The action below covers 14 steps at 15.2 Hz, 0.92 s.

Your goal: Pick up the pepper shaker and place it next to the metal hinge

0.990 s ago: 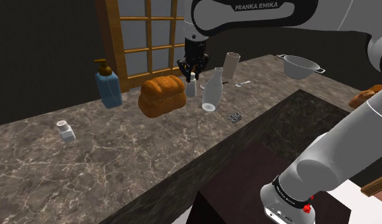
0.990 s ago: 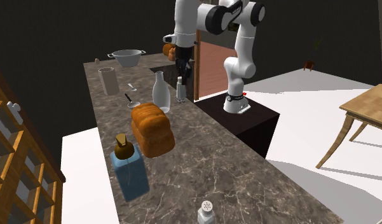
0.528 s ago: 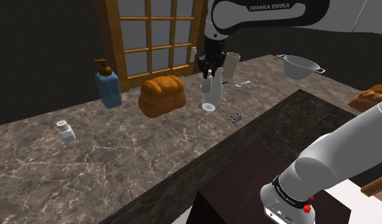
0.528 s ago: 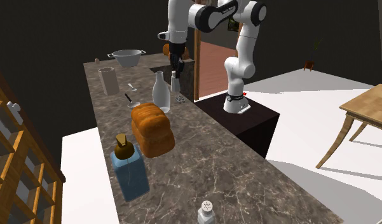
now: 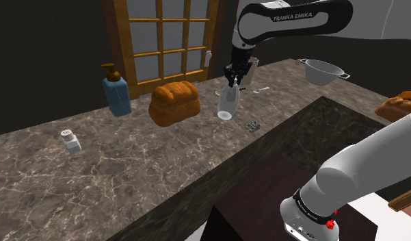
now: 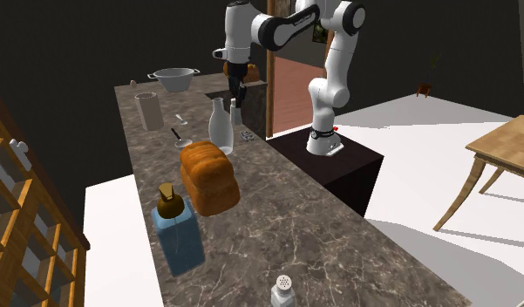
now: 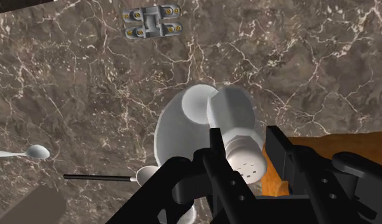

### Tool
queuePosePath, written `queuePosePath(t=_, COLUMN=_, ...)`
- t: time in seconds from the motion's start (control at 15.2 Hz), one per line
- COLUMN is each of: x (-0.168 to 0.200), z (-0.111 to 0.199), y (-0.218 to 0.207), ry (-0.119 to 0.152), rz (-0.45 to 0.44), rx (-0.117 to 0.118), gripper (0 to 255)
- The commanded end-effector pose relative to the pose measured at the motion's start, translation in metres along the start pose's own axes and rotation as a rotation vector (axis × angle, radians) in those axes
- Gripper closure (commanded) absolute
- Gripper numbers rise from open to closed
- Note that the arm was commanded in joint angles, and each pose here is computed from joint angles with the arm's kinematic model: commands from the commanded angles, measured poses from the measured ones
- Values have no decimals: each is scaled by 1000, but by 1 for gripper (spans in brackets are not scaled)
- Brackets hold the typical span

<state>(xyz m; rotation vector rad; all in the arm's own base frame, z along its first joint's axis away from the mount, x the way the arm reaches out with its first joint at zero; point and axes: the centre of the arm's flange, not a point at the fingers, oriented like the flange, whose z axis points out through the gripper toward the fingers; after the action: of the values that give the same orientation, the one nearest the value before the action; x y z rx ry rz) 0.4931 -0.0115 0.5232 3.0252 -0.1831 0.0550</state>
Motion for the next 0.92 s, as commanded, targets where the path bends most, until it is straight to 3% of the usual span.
queuePosePath(t=0.0, x=0, z=11, y=0, ry=-1, rz=0, rx=0, gripper=255)
queuePosePath(t=0.86, x=-3, z=79, y=-8, ry=-1, rz=0, rx=0, gripper=255)
